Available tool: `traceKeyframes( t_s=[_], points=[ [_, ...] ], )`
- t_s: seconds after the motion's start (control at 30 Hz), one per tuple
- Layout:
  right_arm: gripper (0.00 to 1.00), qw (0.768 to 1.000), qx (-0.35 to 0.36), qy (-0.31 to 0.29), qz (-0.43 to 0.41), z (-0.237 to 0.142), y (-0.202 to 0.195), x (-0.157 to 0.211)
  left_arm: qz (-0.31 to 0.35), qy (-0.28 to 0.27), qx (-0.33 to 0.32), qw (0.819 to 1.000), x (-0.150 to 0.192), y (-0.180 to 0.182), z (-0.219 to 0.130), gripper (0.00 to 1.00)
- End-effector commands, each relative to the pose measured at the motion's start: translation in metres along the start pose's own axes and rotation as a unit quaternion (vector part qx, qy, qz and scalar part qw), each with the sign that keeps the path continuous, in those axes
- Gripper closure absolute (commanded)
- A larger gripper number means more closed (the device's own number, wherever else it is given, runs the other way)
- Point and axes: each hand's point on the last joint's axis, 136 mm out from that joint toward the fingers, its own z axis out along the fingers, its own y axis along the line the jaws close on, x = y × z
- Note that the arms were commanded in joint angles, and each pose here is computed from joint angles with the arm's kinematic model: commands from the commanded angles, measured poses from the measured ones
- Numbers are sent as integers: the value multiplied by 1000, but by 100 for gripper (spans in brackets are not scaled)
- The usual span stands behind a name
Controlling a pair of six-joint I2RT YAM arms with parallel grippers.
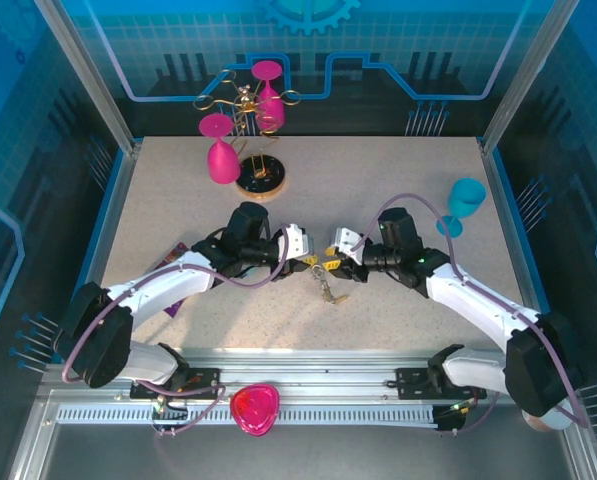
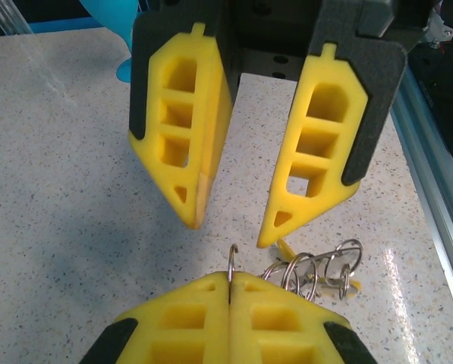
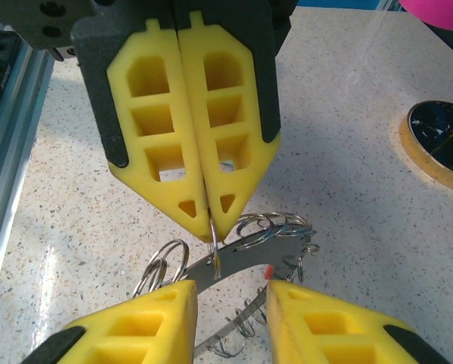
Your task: Put the keys on the keyring
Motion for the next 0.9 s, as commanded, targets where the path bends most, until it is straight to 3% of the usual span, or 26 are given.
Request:
traceKeyframes(
  t_s=[0.0, 0.43, 0.63, 0.73, 0.87],
  points=[
    [71, 999, -22, -23, -21, 4, 4, -18, 27, -19, 3, 999, -11, -4, -8, 100],
    [86, 998, -33, -36, -24, 11, 6, -26, 31, -9, 3, 999, -11, -4, -10, 100],
    [100, 998, -48, -39, -21, 14, 9, -28, 30, -7, -2, 1000, -14, -1, -12, 100],
    [100, 998, -52, -41, -15, 14, 11, -27, 22, -5, -15, 1000, -16, 3, -15, 100],
    [100, 997, -46, -53, -9, 15, 12, -26, 5, -2, -34, 999, -11, 3, -21, 75]
  ],
)
